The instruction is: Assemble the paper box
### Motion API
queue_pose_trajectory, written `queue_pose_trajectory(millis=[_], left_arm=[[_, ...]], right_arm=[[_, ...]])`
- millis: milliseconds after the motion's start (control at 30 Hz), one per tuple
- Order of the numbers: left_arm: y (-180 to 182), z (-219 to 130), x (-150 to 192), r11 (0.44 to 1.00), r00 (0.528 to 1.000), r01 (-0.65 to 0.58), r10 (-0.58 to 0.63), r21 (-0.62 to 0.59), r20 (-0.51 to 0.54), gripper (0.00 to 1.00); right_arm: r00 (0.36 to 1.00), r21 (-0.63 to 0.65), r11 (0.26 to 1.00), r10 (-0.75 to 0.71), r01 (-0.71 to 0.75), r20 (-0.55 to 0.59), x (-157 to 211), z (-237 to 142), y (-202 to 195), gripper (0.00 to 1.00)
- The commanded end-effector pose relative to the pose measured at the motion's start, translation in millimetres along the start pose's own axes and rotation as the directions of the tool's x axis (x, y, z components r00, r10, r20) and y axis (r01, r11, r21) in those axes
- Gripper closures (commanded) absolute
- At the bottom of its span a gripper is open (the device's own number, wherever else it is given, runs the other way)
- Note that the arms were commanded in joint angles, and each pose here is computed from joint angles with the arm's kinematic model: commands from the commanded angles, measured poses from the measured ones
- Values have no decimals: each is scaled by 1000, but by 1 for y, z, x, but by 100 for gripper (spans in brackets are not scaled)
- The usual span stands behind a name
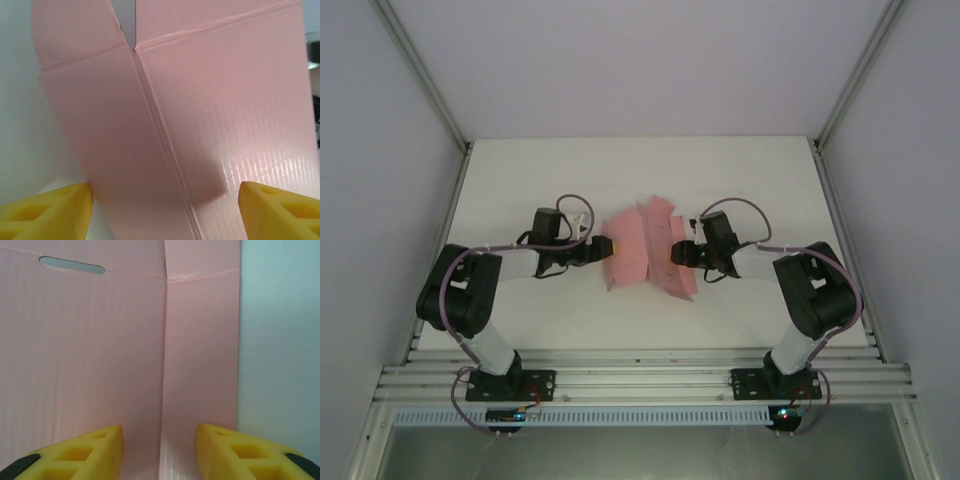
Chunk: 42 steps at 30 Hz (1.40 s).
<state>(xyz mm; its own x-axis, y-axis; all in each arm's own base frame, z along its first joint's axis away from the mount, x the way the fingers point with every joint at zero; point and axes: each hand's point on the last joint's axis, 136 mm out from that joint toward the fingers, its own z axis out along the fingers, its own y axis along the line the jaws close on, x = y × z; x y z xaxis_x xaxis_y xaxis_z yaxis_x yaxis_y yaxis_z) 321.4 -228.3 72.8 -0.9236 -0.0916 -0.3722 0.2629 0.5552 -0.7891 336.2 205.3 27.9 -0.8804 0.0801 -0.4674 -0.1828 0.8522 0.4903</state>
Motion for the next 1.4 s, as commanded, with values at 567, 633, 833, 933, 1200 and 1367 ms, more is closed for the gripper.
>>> queue_pose_trajectory(millis=[567, 633, 833, 933, 1200, 1367], left_arm=[[-63, 2, -25, 980, 979, -201, 201, -8, 40, 31], [-64, -5, -22, 978, 977, -207, 208, -26, 42, 37], [-64, -22, -21, 966, 964, -244, 252, -88, 86, 87], [-70, -28, -22, 955, 951, -283, 291, -84, 108, 100], [-120, -60, -26, 915, 893, -404, 391, 13, 223, 100], [-180, -102, -27, 851, 820, -513, 447, 113, 358, 100]], right_arm=[[989, 77, 993, 96, -87, -115, 49, -15, -35, 54], [991, 106, 992, 83, -72, -103, 45, -22, -39, 53], [996, 143, 989, 49, -39, -68, 32, -38, -38, 52], [999, 133, 991, 30, -26, -30, 22, -47, -31, 49], [985, 95, 995, -51, 36, 165, -5, -111, -9, 34], [944, -29, 995, -84, 98, 320, -11, -160, 5, 27]])
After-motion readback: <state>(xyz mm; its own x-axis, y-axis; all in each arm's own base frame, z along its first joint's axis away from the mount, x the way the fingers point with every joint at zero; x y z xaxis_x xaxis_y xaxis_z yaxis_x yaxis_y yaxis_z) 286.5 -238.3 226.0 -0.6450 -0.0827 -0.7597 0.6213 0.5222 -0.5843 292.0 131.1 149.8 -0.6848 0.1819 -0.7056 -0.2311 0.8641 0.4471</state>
